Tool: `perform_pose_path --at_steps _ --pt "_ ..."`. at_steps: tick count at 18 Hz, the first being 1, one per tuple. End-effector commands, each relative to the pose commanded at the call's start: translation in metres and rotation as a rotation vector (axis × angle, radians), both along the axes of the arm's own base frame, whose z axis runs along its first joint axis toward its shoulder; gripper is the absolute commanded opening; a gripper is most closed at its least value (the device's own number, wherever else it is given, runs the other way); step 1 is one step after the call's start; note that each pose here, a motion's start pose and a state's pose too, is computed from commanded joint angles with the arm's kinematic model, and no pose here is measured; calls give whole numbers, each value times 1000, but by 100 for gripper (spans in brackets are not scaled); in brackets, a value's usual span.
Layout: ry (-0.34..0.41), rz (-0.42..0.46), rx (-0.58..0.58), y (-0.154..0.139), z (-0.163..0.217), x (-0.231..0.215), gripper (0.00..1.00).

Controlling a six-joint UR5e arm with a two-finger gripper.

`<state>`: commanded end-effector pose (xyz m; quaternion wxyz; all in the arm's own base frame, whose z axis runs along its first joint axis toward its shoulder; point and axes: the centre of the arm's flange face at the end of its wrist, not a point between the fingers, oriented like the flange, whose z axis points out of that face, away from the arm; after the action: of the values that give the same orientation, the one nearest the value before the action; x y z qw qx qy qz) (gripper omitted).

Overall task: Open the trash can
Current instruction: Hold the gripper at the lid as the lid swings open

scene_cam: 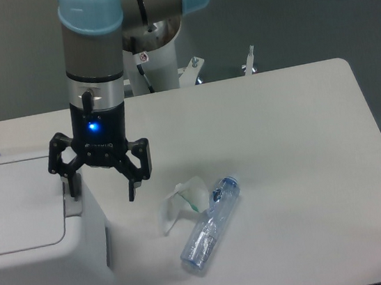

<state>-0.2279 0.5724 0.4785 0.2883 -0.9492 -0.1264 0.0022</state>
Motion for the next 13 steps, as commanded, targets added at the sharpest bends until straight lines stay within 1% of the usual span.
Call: perform_pose_path --at_steps 8,10,13 --pt "0 2 -1 0 0 0 100" --pt "7 2 13 0 8 -1 100" --pt "40 1 43 0 31 -5 100"
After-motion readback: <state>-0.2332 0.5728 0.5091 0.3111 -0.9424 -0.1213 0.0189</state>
